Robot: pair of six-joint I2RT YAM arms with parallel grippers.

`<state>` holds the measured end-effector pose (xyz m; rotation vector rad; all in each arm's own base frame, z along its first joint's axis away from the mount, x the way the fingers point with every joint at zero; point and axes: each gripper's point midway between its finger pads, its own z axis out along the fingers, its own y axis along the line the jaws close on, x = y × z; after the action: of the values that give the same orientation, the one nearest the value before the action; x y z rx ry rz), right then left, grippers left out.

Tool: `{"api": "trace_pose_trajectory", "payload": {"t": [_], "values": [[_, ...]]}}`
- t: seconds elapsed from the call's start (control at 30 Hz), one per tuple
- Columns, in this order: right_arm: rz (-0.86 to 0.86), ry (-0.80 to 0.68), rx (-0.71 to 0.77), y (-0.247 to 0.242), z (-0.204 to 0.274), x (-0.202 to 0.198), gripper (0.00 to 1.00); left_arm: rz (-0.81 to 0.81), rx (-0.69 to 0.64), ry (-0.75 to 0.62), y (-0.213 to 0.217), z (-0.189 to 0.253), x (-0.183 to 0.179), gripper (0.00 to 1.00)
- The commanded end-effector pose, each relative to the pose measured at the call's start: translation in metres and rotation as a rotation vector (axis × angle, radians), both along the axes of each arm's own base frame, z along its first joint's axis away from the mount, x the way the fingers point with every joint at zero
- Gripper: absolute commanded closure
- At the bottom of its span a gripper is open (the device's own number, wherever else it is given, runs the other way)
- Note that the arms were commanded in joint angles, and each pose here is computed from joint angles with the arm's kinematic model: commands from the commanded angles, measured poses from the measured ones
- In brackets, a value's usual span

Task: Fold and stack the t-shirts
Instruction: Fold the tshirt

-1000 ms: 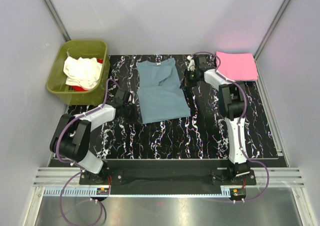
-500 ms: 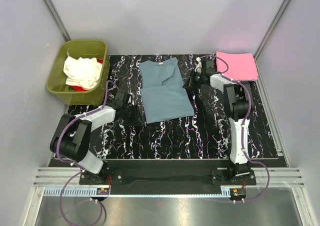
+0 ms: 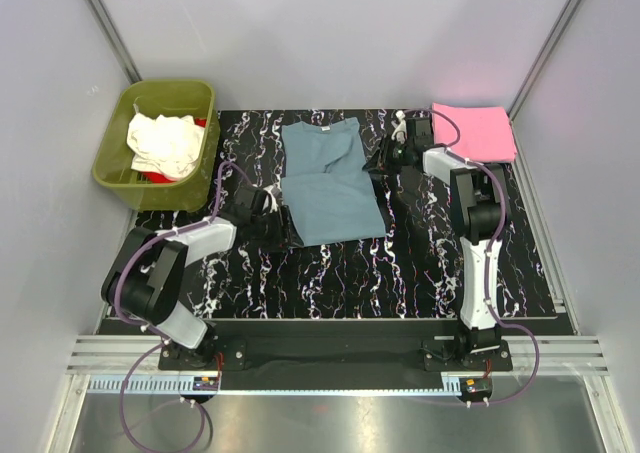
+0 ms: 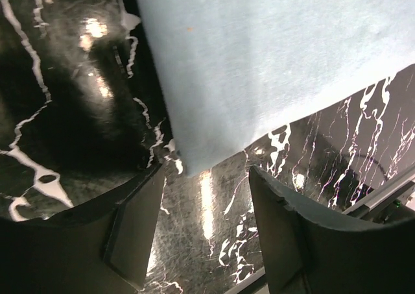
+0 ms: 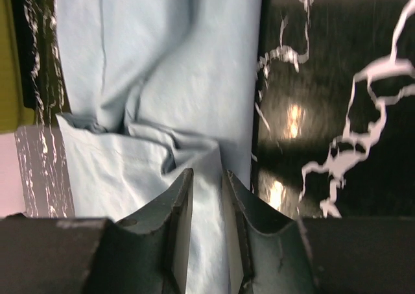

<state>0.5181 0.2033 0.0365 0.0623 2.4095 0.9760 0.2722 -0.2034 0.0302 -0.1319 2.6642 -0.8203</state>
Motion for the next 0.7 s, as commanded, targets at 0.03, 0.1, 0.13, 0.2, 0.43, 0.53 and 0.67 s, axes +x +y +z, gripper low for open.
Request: {"api": "trace_pose_trajectory", "payload": {"t": [0.03, 0.1, 0.13, 0.2, 0.43, 0.53, 0.67], "values": [[0.025, -0.055, 0.009, 0.0, 0.012, 0.017, 0.71, -0.013, 0.013, -0.03, -0.004, -0.005, 0.006, 0.4], [0.033, -0.057, 0.005, 0.001, 0.01, 0.018, 0.73, -0.018, 0.014, -0.021, -0.005, -0.007, 0.005, 0.42], [0.031, -0.053, 0.002, 0.0, 0.008, 0.018, 0.73, -0.018, 0.012, -0.02, -0.005, -0.008, 0.005, 0.42], [0.038, -0.046, -0.001, 0.0, 0.004, 0.018, 0.73, -0.018, 0.017, -0.015, -0.005, -0.009, 0.005, 0.44], [0.049, -0.036, -0.019, -0.002, -0.002, 0.019, 0.65, -0.023, 0.027, -0.009, -0.008, -0.008, 0.003, 0.46], [0.055, -0.035, -0.032, -0.003, -0.004, 0.018, 0.63, -0.021, 0.029, -0.017, -0.007, -0.006, 0.002, 0.46], [0.069, -0.032, -0.026, -0.001, -0.005, 0.016, 0.66, -0.008, 0.045, -0.014, -0.004, -0.005, 0.001, 0.44]]}}
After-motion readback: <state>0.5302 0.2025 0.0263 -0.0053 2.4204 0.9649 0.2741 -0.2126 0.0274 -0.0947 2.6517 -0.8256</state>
